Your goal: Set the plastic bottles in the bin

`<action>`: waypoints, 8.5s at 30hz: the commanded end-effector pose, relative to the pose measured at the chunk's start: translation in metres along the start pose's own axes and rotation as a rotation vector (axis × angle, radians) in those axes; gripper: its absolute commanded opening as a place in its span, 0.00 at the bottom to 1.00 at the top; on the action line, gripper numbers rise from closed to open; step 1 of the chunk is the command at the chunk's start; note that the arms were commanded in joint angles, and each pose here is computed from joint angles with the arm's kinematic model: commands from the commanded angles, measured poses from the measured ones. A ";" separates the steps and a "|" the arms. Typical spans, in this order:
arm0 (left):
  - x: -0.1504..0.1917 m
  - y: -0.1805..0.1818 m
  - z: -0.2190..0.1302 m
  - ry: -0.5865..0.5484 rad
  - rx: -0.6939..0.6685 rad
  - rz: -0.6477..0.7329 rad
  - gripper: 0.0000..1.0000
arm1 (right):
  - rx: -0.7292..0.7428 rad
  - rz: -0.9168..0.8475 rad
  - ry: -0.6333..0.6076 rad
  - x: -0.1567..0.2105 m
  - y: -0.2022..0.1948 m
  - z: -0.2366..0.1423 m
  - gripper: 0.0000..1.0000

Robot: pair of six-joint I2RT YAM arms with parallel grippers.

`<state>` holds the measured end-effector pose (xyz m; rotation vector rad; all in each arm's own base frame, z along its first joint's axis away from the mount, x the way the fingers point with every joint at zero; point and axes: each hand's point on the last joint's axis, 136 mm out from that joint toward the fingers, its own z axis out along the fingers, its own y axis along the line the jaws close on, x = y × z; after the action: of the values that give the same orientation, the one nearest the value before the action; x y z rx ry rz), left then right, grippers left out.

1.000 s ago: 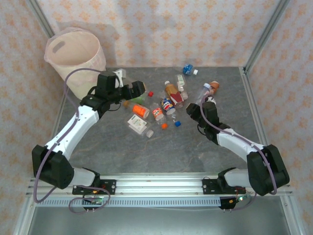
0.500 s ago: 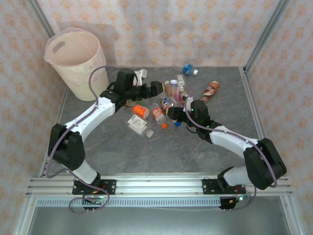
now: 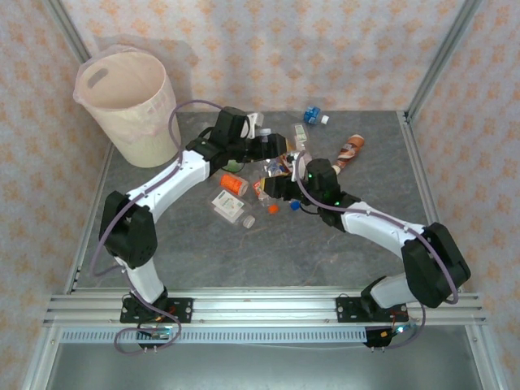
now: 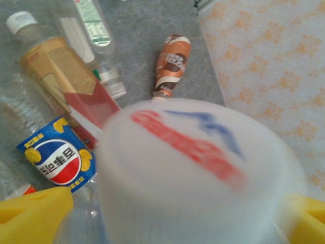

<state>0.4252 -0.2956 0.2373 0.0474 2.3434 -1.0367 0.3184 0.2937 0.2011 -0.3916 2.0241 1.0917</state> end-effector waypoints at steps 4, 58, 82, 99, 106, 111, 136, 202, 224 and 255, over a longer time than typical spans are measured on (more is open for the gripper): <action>0.003 -0.003 0.001 0.020 -0.038 0.030 0.79 | -0.055 -0.054 -0.006 -0.012 0.018 0.001 0.47; -0.141 0.034 -0.246 -0.722 -0.555 0.286 0.53 | 0.723 0.012 -0.396 -0.053 -0.095 -0.096 0.99; -0.283 0.121 -0.383 -1.200 -1.004 0.246 0.51 | 0.714 0.040 -0.490 -0.062 -0.084 -0.127 0.99; -0.269 0.233 -0.314 -0.790 -1.031 0.017 0.49 | 0.738 0.043 -0.518 -0.061 -0.083 -0.142 0.99; -0.256 0.249 -0.281 -0.624 -0.997 0.020 0.71 | 0.734 0.048 -0.513 -0.060 -0.084 -0.140 0.99; -0.255 0.235 -0.265 -0.570 -0.884 0.068 0.83 | 0.739 0.051 -0.512 -0.059 -0.085 -0.141 0.99; -0.190 0.091 -0.280 -0.751 -0.752 0.083 1.00 | 0.639 0.108 -0.425 -0.042 -0.085 -0.115 0.99; 0.172 0.183 -0.035 -0.049 -1.050 -0.635 0.96 | 0.661 0.051 -0.308 -0.020 -0.099 -0.101 0.99; 0.133 0.180 -0.111 -0.239 -1.010 -0.240 0.75 | 0.603 0.050 -0.347 -0.025 -0.089 -0.104 0.99; -0.010 0.083 -0.198 -0.613 -0.674 0.000 0.46 | 0.471 -0.079 -0.445 -0.060 -0.059 -0.095 0.99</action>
<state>0.3389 -0.0861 0.2528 -0.4972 2.1068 -0.0437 0.3377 0.1775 0.2273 -0.0015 1.8319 0.5493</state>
